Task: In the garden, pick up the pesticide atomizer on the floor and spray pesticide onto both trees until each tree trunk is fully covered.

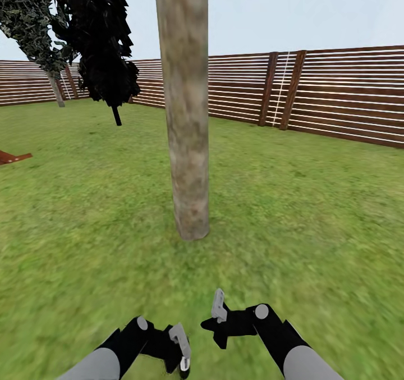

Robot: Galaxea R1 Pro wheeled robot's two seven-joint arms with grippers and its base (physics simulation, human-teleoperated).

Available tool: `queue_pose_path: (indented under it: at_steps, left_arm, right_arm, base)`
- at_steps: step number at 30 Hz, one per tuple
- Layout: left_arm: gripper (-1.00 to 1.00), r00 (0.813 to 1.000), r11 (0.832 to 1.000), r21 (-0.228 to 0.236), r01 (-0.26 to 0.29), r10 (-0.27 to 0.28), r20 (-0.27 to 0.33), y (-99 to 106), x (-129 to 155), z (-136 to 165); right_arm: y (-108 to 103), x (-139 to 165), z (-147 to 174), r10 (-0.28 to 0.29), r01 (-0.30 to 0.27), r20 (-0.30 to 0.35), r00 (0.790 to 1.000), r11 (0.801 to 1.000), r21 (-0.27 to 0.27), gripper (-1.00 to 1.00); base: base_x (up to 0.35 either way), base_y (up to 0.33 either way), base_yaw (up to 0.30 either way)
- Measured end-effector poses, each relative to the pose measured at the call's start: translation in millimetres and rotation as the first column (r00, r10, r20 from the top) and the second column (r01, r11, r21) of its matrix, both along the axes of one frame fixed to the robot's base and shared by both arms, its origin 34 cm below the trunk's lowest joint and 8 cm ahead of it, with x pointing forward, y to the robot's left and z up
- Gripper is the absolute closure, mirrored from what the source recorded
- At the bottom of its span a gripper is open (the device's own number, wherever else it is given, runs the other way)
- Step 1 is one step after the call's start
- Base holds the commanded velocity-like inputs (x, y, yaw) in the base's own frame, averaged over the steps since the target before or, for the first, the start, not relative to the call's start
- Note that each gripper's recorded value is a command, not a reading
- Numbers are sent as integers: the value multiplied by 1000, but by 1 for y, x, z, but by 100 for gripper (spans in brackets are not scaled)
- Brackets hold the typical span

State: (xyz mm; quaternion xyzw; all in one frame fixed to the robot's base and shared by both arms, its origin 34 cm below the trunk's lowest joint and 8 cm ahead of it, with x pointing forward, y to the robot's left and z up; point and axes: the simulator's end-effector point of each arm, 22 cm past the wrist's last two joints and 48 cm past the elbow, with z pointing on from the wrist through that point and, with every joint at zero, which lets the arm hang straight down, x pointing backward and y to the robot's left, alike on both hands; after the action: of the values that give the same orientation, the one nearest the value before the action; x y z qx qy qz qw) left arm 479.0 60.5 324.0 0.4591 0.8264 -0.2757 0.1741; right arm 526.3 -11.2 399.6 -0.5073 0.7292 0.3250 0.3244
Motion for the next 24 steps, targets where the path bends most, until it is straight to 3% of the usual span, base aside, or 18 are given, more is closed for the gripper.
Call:
queue_pose_path:
  at_steps: [3,13,17,24]
  left_arm:
    - [100,1000,1000,-16,6,-6,13,-12,8,7]
    - [100,1000,1000,-28,4,-3,22,-19,13,12]
    - [100,1000,997,-68,-23,24,16,-29,16,18]
    - [100,1000,997,-78,-22,22,10,-32,15,20]
  right_arm:
    - [0,0,0,0,0,0,1000,1000,0,100]
    - [0,0,0,0,0,-2,1000,1000,0,100]
    - [0,0,0,0,0,-2,1000,1000,0,100]
    - [0,0,0,0,0,-2,1000,1000,0,100]
  base:
    - [0,0,0]
    - [0,0,0]
    - [0,0,0]
    - [0,0,0]
